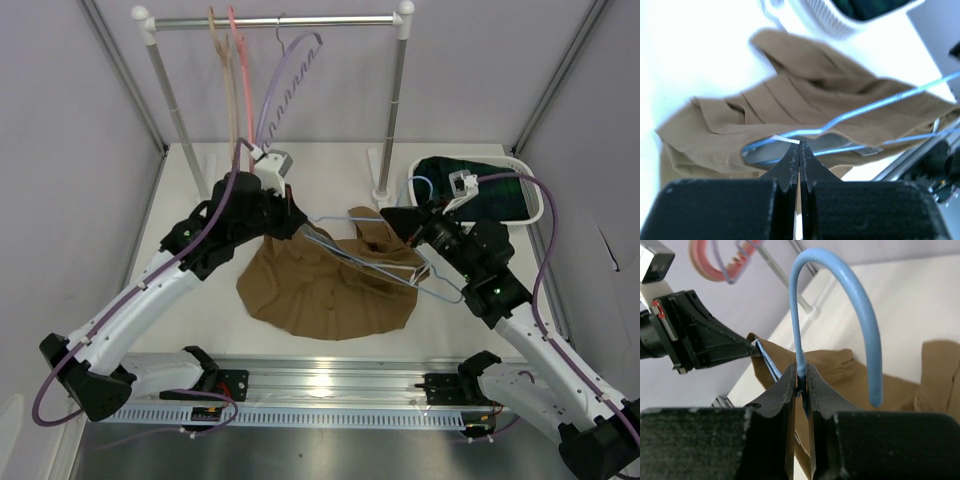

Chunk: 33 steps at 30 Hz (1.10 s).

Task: Place the skirt on the hanger

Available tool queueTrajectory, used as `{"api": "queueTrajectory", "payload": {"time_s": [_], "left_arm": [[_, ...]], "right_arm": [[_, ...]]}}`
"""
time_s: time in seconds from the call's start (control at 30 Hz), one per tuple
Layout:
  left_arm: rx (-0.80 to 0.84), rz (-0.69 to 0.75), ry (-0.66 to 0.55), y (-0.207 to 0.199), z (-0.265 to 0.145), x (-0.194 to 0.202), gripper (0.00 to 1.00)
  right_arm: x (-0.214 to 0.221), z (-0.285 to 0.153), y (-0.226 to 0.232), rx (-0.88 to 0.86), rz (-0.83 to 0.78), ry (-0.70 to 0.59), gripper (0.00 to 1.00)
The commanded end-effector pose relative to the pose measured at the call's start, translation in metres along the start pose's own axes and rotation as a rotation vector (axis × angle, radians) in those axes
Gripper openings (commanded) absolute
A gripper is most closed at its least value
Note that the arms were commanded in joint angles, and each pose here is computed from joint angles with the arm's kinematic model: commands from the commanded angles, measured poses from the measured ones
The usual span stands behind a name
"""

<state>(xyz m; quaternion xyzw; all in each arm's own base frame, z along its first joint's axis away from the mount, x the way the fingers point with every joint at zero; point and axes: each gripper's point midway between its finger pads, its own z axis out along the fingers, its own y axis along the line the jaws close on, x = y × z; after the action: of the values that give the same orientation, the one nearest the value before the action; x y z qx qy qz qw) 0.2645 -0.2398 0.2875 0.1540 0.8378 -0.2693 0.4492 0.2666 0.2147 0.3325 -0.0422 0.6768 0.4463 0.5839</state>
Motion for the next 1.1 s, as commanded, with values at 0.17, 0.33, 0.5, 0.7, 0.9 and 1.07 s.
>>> {"api": "queueTrajectory", "payload": {"time_s": [0.17,0.33,0.5,0.7,0.9,1.07], "left_arm": [[-0.021,0.018,-0.249,-0.020,-0.046,-0.102,0.00],[-0.036,0.010,-0.283,-0.021,-0.053,-0.116,0.00],[-0.029,0.021,-0.289,-0.024,-0.055,-0.120,0.00],[0.105,0.061,-0.274,-0.048,-0.054,-0.120,0.01],[0.355,0.136,-0.249,-0.091,-0.062,-0.112,0.00],[0.434,0.168,-0.202,-0.103,-0.061,-0.098,0.01]], "right_arm": [[-0.088,-0.020,0.082,-0.212,-0.087,-0.194,0.00],[-0.100,-0.027,0.094,-0.243,-0.106,-0.226,0.00],[-0.106,-0.035,0.101,-0.261,-0.116,-0.252,0.00],[-0.109,-0.038,0.103,-0.271,-0.105,-0.270,0.00],[-0.110,-0.034,0.101,-0.270,-0.092,-0.283,0.00],[-0.116,-0.036,0.106,-0.283,-0.100,-0.298,0.00]]}}
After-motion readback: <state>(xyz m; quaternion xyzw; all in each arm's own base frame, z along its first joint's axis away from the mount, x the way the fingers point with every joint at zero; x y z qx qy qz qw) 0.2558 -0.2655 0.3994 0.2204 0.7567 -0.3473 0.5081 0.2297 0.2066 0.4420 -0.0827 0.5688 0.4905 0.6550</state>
